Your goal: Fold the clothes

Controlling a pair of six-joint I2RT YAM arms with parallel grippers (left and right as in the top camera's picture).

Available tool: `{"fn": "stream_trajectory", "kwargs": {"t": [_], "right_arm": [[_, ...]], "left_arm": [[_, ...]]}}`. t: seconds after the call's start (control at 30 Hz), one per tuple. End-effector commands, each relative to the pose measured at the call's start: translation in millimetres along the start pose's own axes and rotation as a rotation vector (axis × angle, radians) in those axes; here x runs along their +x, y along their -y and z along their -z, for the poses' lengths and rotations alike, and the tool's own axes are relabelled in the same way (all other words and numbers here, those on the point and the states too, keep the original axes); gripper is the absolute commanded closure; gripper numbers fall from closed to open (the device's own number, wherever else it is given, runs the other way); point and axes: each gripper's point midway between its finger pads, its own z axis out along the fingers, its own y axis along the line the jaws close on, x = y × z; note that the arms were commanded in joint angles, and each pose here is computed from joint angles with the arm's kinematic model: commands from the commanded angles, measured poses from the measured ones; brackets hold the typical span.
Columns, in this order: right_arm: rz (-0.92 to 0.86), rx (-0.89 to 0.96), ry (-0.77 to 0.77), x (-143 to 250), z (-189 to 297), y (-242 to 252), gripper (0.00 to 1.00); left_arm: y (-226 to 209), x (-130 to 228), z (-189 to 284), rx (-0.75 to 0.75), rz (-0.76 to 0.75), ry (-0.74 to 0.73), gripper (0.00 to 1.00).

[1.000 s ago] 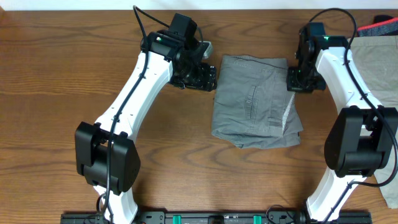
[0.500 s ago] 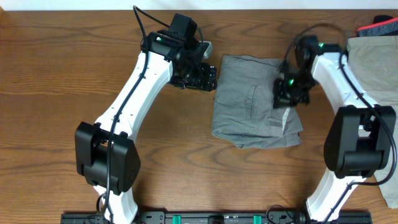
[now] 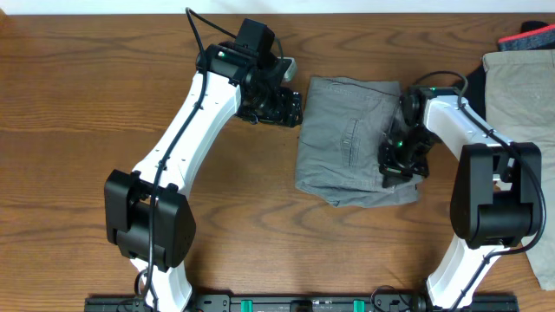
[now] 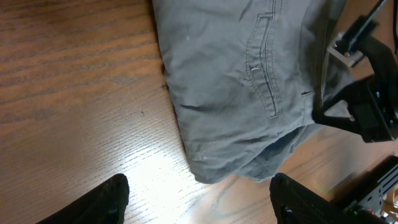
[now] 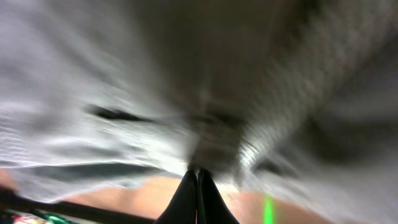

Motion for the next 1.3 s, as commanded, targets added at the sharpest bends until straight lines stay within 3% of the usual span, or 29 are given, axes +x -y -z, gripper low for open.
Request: {"fn": "stream_trajectory", "kwargs": {"t": [0.0,0.17,0.4,0.5,0.63,0.8,0.97,1.27], "right_arm": [[-0.078,0.139,0.047,-5,20,26,0.99],[-0.155,0.264,0.123,-16,49,42,0.99],[0.066,-0.081,0.376,-74,110,-35,0.98],[0.083,-0.101,0.475,-95,123,-39,0.94],[0.081,-0.117,0.549,-118,126,-36,0.96],[0.092,-0.138,0.597,-134,126,-39,0.99],[0.098,-0.143,0.620,-142,127,-41,0.99],[0.081,-0.140,0.580,-154,105,-37,0.99]], "left_arm": [[-4,-2,0,-0.014,-0.009,0.000,0.25],[-4,-2,0,-0.013,-0.011,0.003,0.25],[-1,-8,-1,-0.007,-0.025,0.026,0.27],[8,-4,-4,0.011,-0.038,0.012,0.34],[30,6,-19,0.057,-0.080,-0.018,0.34],[49,11,-47,0.085,-0.122,-0.007,0.35],[61,11,-68,0.120,-0.116,0.022,0.53],[58,30,-116,0.139,-0.089,-0.061,0.55]]}}
